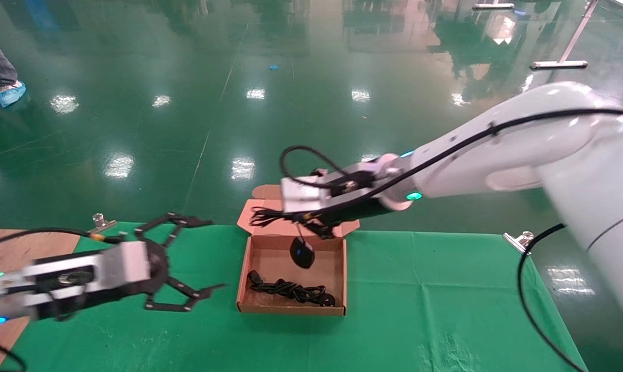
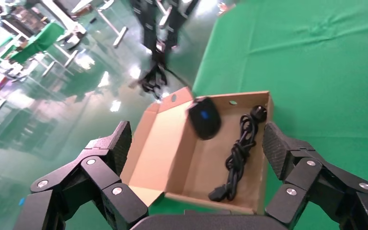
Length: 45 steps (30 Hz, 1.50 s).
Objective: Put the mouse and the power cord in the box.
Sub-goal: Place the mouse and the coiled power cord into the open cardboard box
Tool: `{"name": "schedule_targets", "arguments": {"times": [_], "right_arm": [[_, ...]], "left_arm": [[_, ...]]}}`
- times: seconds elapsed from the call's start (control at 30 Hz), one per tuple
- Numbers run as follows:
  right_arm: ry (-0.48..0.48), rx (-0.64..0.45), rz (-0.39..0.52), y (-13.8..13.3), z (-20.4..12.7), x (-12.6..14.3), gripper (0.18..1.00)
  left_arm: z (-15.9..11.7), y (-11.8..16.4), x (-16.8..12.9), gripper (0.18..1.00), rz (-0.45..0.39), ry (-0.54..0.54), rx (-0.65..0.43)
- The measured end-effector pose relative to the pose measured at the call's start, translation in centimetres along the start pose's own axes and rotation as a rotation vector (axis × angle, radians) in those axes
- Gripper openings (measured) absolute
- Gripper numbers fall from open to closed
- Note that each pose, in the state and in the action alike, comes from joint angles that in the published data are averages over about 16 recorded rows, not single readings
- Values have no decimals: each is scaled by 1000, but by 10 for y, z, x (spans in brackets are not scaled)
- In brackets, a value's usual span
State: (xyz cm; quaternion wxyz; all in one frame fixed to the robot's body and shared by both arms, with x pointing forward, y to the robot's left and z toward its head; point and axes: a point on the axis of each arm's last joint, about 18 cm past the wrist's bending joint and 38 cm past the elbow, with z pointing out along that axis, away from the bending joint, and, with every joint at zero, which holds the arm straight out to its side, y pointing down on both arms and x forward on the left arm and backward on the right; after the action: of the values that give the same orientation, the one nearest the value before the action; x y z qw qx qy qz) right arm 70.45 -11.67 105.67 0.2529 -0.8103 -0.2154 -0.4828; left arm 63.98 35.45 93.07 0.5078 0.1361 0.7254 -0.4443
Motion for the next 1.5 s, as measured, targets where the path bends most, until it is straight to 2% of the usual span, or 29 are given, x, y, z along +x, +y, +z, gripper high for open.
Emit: {"name": "schedule_targets", "arguments": {"times": [0.2, 0.43, 0.67, 1.07, 1.5], "right_arm": [[27, 3, -13, -14, 24, -12, 224], [81, -5, -13, -20, 47, -22, 224], [115, -37, 9, -8, 65, -39, 224], [95, -137, 21, 31, 82, -72, 224], [95, -163, -1, 40, 84, -77, 264]], "left_arm": [[-31, 10, -3, 986, -29, -39, 2], [-49, 24, 3, 1001, -50, -65, -21], [-50, 37, 13, 1001, -58, -68, -54], [-45, 45, 19, 1001, -54, -60, -79], [-45, 45, 19, 1001, -55, -61, -78]]}}
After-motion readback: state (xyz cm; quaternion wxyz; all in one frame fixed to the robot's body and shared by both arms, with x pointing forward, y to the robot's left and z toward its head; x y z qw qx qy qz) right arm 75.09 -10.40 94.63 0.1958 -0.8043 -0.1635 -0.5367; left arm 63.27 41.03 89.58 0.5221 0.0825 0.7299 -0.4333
